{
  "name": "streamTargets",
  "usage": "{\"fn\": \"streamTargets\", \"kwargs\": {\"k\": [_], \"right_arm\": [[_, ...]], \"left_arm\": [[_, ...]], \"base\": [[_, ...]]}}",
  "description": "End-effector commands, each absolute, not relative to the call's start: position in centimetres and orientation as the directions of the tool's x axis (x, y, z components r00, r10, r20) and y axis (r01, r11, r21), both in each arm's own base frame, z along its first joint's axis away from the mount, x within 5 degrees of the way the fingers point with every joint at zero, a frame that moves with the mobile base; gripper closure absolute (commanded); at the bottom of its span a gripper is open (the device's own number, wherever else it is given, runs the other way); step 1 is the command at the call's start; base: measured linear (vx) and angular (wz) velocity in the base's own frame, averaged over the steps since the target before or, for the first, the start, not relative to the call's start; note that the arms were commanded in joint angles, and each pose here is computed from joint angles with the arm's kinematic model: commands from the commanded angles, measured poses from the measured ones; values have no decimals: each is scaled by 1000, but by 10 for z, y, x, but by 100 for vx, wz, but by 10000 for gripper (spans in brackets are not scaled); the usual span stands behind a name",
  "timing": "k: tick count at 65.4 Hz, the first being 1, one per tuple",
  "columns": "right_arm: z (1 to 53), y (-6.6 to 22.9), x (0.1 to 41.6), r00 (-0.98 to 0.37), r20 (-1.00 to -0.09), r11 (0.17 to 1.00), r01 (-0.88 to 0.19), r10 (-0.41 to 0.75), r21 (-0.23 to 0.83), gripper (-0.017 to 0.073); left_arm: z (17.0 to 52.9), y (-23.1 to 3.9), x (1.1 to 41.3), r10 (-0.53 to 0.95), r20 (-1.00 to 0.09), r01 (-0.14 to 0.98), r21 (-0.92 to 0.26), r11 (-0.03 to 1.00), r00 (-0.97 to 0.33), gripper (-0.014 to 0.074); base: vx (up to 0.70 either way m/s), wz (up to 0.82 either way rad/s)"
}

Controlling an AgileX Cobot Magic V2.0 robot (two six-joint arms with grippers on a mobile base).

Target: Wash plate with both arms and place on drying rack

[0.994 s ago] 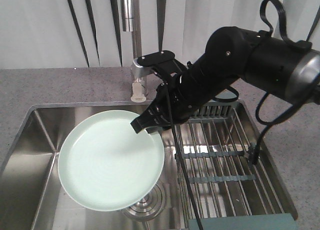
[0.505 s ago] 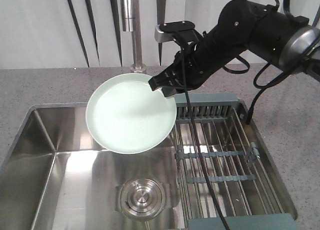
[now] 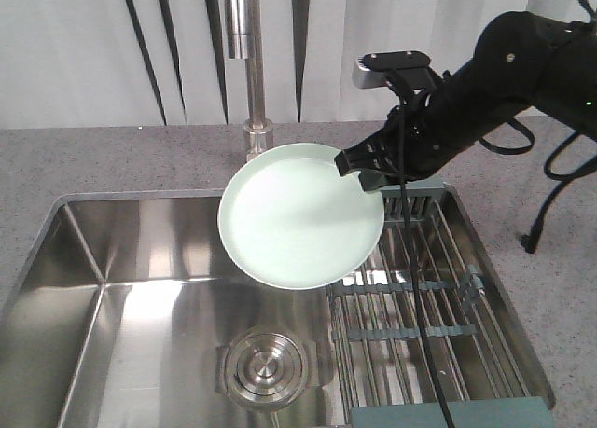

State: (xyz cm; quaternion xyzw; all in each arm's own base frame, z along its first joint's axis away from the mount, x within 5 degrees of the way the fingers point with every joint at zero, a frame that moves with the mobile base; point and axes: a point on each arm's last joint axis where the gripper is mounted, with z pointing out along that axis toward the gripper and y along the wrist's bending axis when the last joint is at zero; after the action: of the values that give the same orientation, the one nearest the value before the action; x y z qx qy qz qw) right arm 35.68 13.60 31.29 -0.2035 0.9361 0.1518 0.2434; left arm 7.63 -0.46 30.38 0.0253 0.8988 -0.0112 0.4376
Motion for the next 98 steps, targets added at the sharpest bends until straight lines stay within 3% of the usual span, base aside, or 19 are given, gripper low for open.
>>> {"fn": "streamTargets", "kwargs": {"k": [1,21,50,85,98], "right_arm": [[341,127,341,-747,-608,872,-457,-269,175,561],[328,127,302,-765,-575,854,-478,-291,204,561],[319,173,275,-731,-583,787,-570,-356,235,561],[321,218,320,-702,-591,752,-618,-397,229,561],[326,220,346,-695,-608,761,-610,-383,219,561]], "left_arm": [[315,-6,80,34,-831,65,-3,998,-555,92],[315,-6,80,34,-831,65,-3,998,-555,92],[315,-6,80,34,-831,65,-3,998,-555,92],[315,-6,80,33,-831,66,-4,998,-555,92],[315,-6,80,33,-831,66,-4,998,-555,92]], "base": [[0,0],[0,0],[0,0],[0,0],[0,0]]}}
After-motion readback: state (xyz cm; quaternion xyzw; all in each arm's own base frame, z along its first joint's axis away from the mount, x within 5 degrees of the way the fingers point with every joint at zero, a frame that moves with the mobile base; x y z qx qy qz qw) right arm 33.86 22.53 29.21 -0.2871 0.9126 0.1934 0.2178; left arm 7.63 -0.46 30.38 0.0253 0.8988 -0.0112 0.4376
